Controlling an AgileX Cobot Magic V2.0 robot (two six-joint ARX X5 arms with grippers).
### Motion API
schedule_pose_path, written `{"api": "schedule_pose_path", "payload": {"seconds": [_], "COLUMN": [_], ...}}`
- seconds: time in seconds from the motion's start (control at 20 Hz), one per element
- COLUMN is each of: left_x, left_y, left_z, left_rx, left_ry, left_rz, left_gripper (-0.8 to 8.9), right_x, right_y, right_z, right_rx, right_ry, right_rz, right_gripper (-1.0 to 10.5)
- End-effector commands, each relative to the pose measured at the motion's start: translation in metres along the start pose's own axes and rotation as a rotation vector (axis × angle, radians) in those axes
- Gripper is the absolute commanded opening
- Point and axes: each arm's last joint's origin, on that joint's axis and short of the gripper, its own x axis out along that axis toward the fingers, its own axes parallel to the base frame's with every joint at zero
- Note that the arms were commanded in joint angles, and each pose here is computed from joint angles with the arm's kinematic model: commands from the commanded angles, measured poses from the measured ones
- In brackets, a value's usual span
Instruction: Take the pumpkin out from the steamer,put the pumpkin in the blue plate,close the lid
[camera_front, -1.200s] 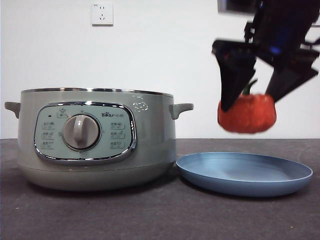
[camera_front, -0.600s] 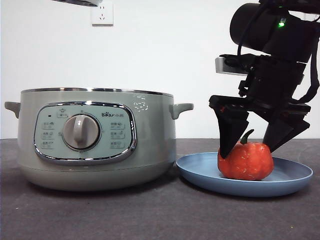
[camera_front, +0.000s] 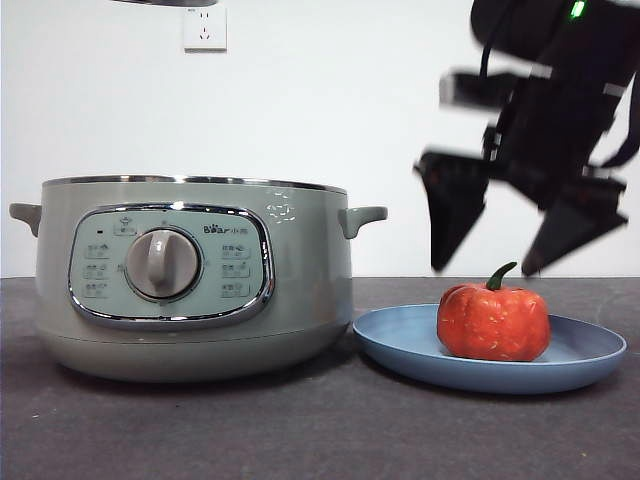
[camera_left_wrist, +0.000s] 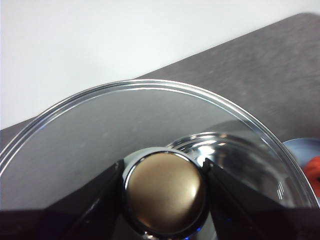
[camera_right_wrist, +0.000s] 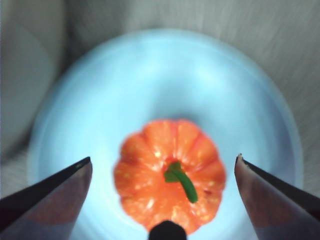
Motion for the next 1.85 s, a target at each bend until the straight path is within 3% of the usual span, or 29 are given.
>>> {"api": "schedule_pose_path", "payload": {"seconds": [0.05,0.4,0.7,1.25,1.55,1.85], "left_x": [0.007,0.046,0.094,0.152,0.152,0.153], "left_y": [-0.001,-0.009,-0.014,-0.024,-0.032,-0.032], "left_z": [-0.005,-0.041,-0.049,-0.069,-0.076,-0.075], "left_rx": [-0.044,-0.120,-0.137,-0.163,-0.157,-0.154], "left_ry": [-0.058,-0.028,0.028,0.104,0.172,0.160], "left_rz": [-0.011,-0.044,-0.105,-0.209,-0.252,-0.246], "left_gripper": [-0.08,-0.08,-0.08,-0.08,-0.08,-0.08], "right_x": [-0.025,-0.100,-0.135,-0.140,-0.140,-0.140], "right_y": [0.000,-0.002,-0.004,-0.005,-0.005,-0.005], "right_z": [0.002,0.002,-0.007,-0.015,-0.015,-0.015], "right_rx": [0.010,0.018,0.039,0.039,0.039,0.039], "right_ry": [-0.083,-0.332,-0.444,-0.406,-0.405,-0.405], "right_rz": [0.011,0.040,0.057,0.049,0.049,0.049], "right_gripper": [4.7,4.7,4.7,4.7,4.7,4.7]}}
